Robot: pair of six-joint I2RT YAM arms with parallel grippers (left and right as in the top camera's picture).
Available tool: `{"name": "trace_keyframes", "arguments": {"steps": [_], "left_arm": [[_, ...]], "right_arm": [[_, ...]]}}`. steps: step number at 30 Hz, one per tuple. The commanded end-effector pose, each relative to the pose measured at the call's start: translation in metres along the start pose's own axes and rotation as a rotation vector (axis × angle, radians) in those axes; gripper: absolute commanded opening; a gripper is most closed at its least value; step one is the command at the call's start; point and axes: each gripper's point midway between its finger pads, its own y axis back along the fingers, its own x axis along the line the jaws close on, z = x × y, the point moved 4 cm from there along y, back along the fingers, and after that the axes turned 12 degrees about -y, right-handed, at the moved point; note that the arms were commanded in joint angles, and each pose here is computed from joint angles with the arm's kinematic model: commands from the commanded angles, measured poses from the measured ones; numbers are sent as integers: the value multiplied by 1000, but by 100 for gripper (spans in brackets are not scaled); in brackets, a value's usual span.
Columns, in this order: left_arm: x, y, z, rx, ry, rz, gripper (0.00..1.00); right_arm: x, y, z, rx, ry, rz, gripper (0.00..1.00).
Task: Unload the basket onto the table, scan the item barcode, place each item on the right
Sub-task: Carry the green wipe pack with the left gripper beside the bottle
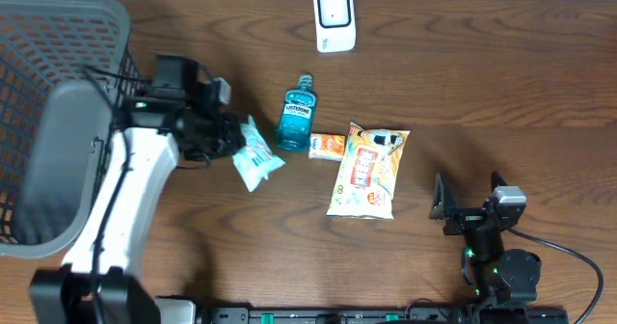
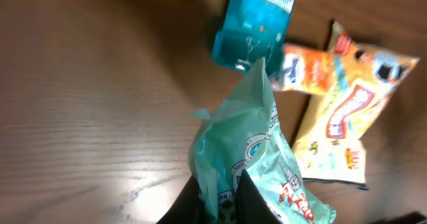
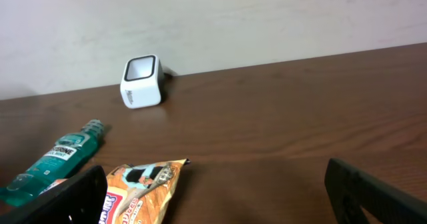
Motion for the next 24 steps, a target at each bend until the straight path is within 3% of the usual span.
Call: {"name": "trace_keyframes", "arguments": {"steps": [1,8,24], "left_arm": [[-7,-22,-5,42,-35,-6,7],[-4,-65,-24,65,39,222,7],[-63,-89,-8,-73,-148,127,7]], "right_arm": [[0,0,0,-2,8,-3,99],[0,0,0,-2,8,-3,99],[0,0,0,-2,8,-3,99]]}}
